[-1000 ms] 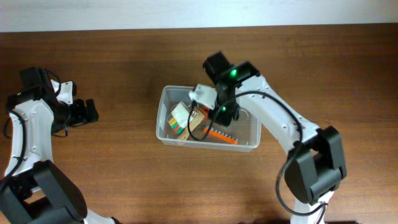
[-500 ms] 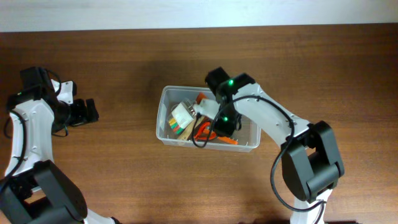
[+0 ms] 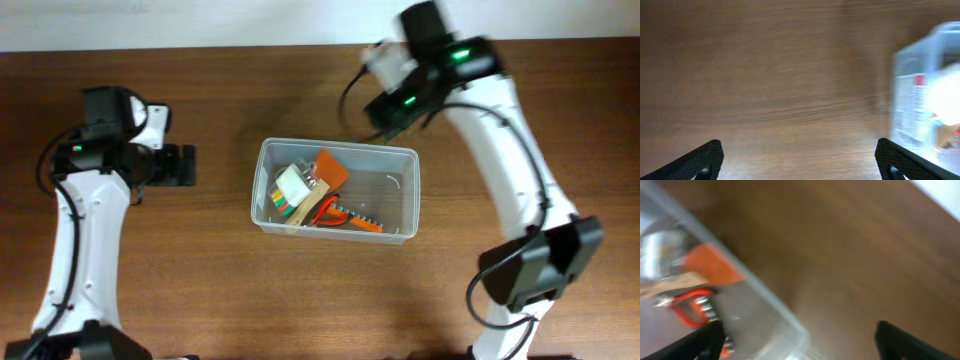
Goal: Pack container
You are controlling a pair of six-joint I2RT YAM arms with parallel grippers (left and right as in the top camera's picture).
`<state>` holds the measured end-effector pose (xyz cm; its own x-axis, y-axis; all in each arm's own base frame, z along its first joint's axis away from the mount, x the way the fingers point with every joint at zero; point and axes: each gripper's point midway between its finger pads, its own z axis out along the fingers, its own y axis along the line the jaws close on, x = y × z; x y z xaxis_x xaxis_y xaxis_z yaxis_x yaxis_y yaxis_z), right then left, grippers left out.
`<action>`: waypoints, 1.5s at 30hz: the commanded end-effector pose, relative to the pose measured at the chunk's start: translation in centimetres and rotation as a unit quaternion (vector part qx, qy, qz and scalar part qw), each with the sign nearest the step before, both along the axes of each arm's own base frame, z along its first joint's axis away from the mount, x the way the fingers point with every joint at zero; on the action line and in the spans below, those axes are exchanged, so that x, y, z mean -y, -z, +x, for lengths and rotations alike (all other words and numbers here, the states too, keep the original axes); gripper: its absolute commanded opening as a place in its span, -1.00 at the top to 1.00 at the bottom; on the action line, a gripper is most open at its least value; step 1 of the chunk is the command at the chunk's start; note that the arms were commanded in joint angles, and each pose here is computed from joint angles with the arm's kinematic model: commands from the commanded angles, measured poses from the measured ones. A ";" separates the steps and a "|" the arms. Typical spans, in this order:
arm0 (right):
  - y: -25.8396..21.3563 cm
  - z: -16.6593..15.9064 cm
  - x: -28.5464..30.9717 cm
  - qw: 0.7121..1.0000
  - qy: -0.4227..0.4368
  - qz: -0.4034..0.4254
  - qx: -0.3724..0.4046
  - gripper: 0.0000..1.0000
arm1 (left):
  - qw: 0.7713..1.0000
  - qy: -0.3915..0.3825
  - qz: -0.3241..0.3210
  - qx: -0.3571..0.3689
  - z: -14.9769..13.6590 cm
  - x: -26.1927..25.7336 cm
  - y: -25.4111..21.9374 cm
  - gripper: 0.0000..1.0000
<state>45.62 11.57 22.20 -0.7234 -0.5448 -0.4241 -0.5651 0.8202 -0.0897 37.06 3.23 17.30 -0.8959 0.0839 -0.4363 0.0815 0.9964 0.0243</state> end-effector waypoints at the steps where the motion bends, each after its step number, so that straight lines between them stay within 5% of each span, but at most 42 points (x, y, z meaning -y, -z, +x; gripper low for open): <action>1: -1.9 1.4 5.9 0.994 0.104 0.018 0.018 -0.97 | 0.996 0.089 -0.013 0.018 0.6 4.0 -0.5 -0.98; 6: -1.7 1.1 11.0 0.987 0.159 0.032 0.002 -0.97 | 0.985 0.168 0.013 0.033 0.9 6.4 -0.8 -0.98; 16: -3.5 -2.7 16.2 0.966 0.249 0.070 -0.027 -0.97 | 0.989 0.145 0.003 0.036 -0.4 6.3 -2.2 -0.98; 25: -8.8 -7.6 16.0 0.963 0.253 0.076 0.058 -0.97 | 0.988 0.113 0.018 0.104 -3.4 5.5 -5.1 -0.98; 38: -1.1 -18.1 14.0 0.956 0.255 0.085 0.117 -0.97 | 0.942 0.093 0.051 0.320 -9.5 4.8 -6.4 -0.98; 45: -0.4 -21.1 13.4 0.948 0.257 0.094 0.164 -0.97 | 0.928 0.082 0.061 0.358 -10.8 4.3 -7.0 -0.98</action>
<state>25.17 -2.17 21.70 -0.7264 -0.0608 -0.6846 -0.0634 0.9978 -0.0214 26.38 -1.55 24.35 -0.3530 0.2927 -0.8887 0.1802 0.9533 0.2424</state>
